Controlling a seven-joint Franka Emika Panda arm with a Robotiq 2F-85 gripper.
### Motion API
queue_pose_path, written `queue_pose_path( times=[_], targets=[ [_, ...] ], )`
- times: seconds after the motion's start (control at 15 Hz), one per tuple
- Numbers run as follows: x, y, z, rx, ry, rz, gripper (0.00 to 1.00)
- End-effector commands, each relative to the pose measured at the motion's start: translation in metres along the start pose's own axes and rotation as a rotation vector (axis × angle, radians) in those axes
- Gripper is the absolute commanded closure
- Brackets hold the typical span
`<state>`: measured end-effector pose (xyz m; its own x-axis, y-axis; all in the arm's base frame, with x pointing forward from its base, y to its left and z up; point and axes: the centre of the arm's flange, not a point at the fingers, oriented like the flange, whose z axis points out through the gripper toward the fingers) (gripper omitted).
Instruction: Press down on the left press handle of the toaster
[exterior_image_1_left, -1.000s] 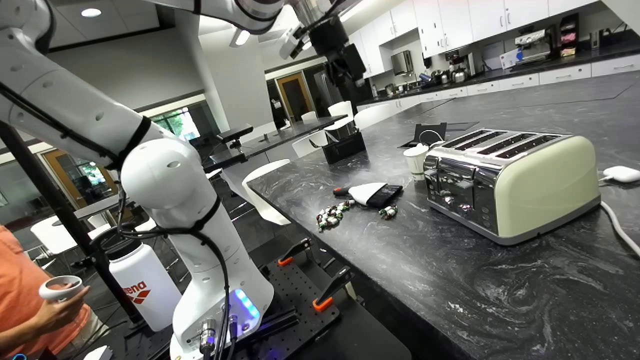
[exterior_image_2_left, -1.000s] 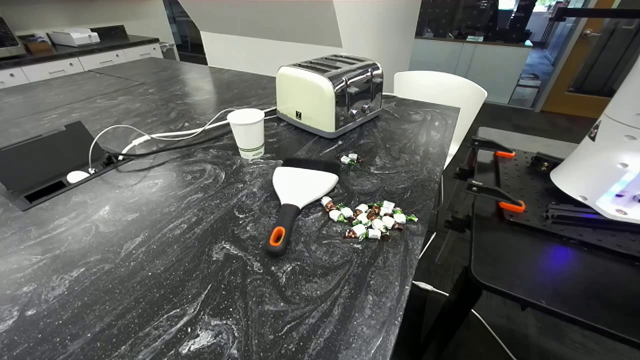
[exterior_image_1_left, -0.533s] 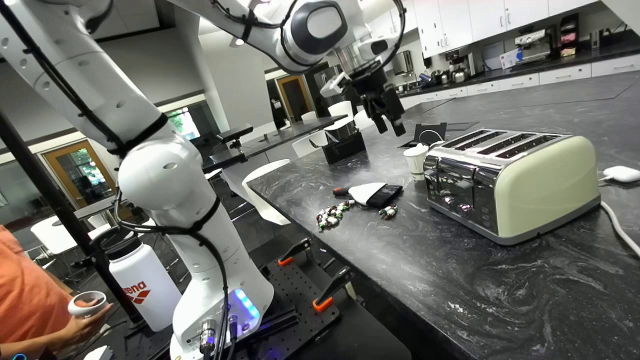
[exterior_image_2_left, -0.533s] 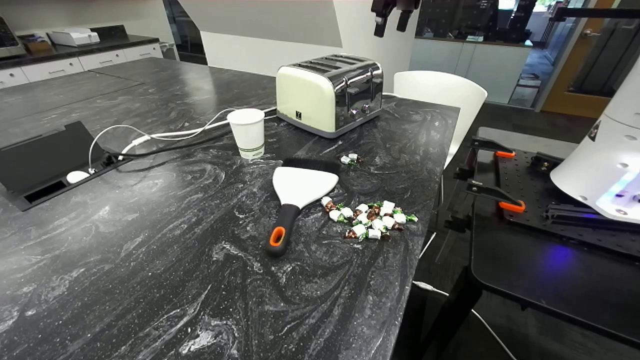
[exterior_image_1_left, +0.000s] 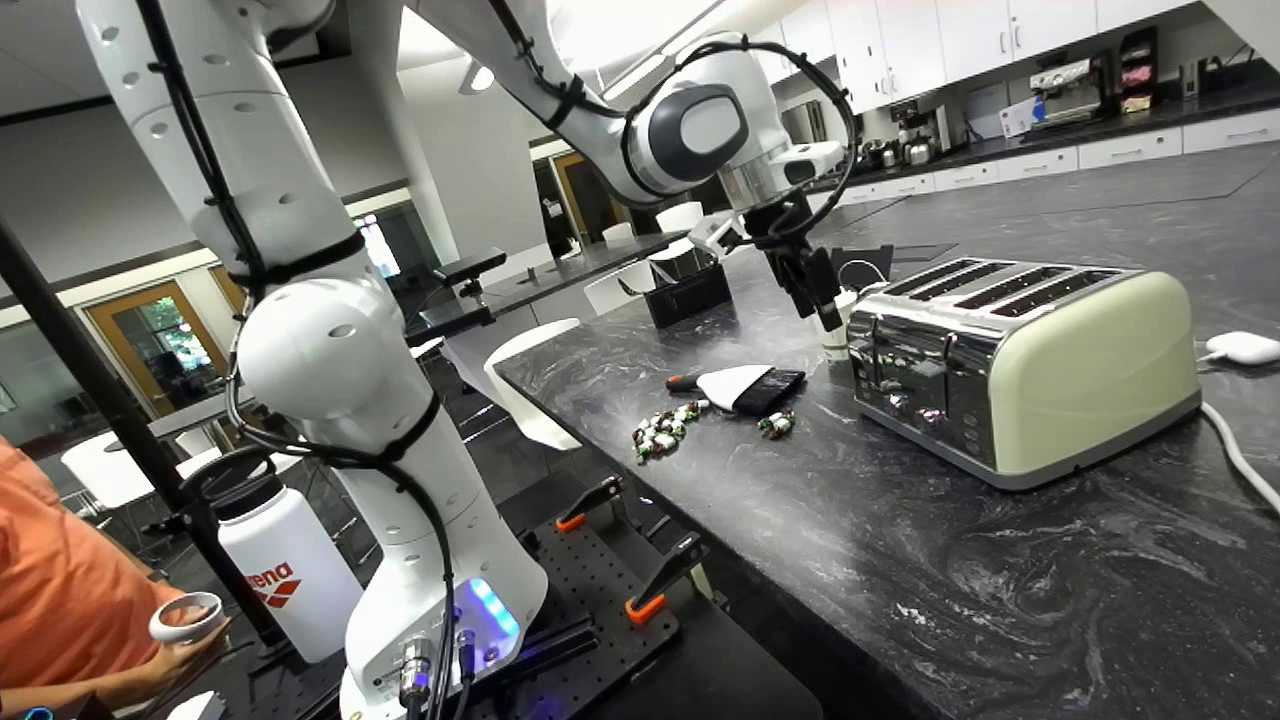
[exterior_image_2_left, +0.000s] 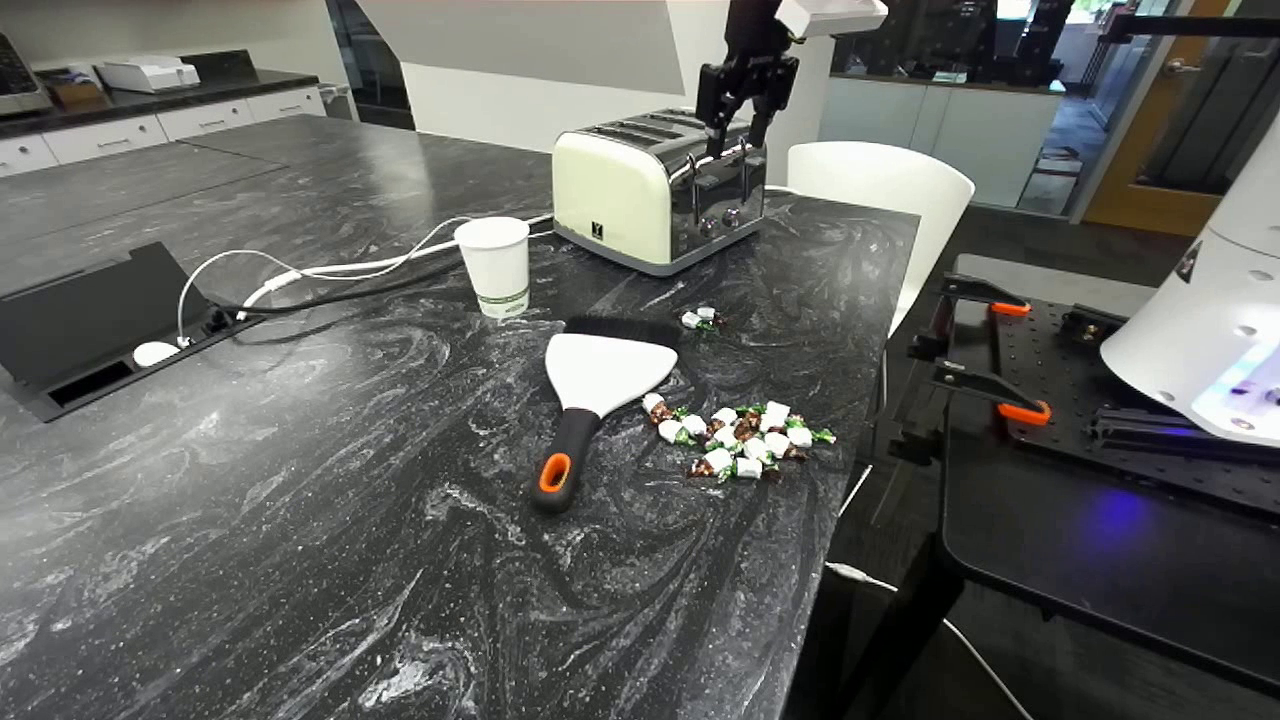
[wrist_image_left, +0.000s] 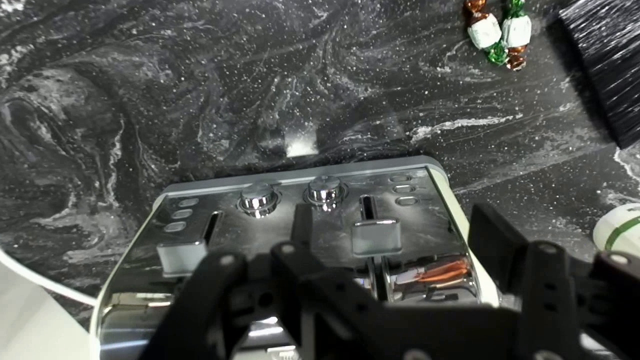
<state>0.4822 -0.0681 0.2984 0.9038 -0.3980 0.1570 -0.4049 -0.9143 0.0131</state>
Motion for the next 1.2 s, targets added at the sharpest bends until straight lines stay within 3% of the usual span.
queue_pose_path(
  times=[0.0, 0.47, 1.13],
  targets=[
    [0.019, -0.012, 0.022, 0.003, 0.042, 0.06, 0.51],
    [0.042, -0.01, 0.037, -0.012, 0.092, 0.158, 1.0],
    [0.039, -0.014, 0.054, -0.038, 0.071, 0.21, 1.0]
  ],
)
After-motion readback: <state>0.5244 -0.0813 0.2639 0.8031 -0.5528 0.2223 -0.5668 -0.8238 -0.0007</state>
